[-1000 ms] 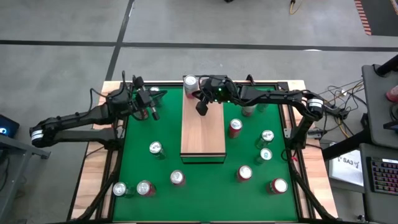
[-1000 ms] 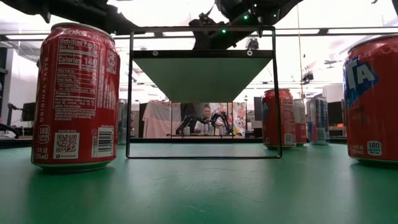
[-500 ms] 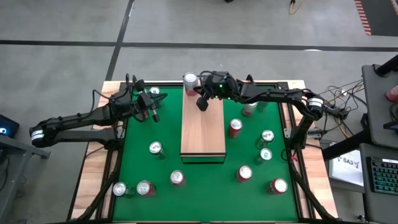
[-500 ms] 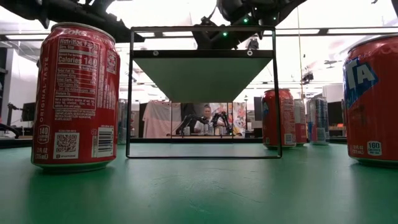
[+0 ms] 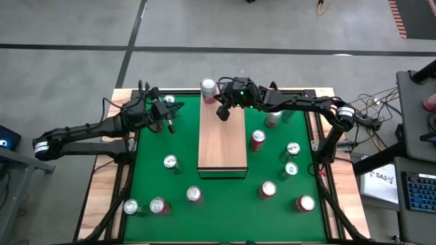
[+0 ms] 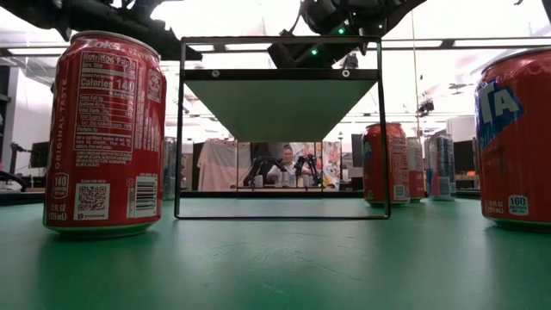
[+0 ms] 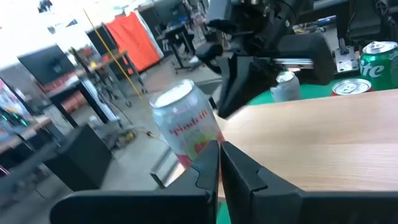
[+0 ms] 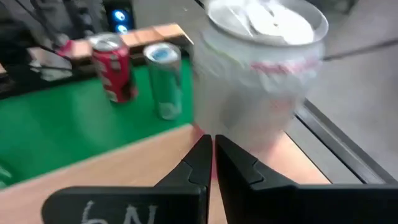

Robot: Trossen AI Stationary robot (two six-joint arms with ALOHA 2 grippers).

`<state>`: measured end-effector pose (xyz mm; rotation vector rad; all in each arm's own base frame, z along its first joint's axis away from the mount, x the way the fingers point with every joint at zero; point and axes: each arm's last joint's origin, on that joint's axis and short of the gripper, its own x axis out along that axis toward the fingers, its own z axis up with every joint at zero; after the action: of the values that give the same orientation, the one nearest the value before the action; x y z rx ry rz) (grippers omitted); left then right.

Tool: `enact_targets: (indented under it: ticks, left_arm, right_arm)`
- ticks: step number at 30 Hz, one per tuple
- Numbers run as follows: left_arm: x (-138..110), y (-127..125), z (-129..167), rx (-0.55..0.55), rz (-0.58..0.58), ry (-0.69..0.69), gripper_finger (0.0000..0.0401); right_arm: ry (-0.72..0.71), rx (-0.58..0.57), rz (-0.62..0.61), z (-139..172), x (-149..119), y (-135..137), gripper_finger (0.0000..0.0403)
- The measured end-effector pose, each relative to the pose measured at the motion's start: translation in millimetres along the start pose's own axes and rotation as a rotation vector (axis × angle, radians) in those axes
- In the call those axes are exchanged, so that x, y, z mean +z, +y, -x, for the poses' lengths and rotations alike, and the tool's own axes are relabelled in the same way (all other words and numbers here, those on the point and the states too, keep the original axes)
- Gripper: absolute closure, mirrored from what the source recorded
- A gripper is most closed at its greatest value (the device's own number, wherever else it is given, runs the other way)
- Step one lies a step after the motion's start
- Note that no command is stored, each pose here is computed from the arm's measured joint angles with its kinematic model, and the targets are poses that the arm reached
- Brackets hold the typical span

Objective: Place canned beverage on shelf
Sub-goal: Put the white can on the shelf

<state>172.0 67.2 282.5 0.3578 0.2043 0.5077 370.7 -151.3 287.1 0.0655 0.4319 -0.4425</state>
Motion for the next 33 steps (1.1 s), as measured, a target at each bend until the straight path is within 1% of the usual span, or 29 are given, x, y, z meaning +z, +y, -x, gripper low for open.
enact_targets:
  ticks: [3, 5, 11, 14, 17, 19, 25, 29, 33]
  left_arm:
    - [-4, -4, -8, -0.011, 0.037, 0.030, 0.0401]
    - [-8, -6, -16, -0.016, 0.053, 0.044, 0.0401]
    - [-17, -15, -41, -0.016, 0.040, 0.049, 0.0401]
    - [-19, -18, -52, -0.003, 0.029, 0.029, 0.0401]
    - [-20, -18, -61, 0.002, 0.017, 0.039, 0.0401]
    - [-21, -18, -66, 0.006, 0.016, 0.051, 0.0401]
    - [-25, -14, -81, 0.022, 0.013, 0.091, 0.0401]
    - [-28, -10, -91, 0.037, 0.012, 0.117, 0.0401]
    - [-28, -7, -100, 0.048, 0.010, 0.128, 0.0401]
  right_arm:
    - [0.023, -0.122, -0.003, 1, -2, -8, 0.0390]
    - [0.023, -0.179, -0.010, 1, -2, -15, 0.0390]
    - [0.007, -0.221, -0.013, 1, 0, -32, 0.0390]
    - [-0.033, -0.184, -0.007, 0, 3, -35, 0.0390]
    - [-0.078, -0.137, -0.005, 0, 7, -35, 0.0390]
    - [-0.095, -0.134, 0.002, -2, 8, -35, 0.0390]
    - [-0.106, -0.132, 0.009, -6, 7, -35, 0.0390]
    - [-0.110, -0.090, 0.011, -6, 7, -34, 0.0390]
    - [-0.111, -0.086, 0.012, -6, 7, -34, 0.0390]
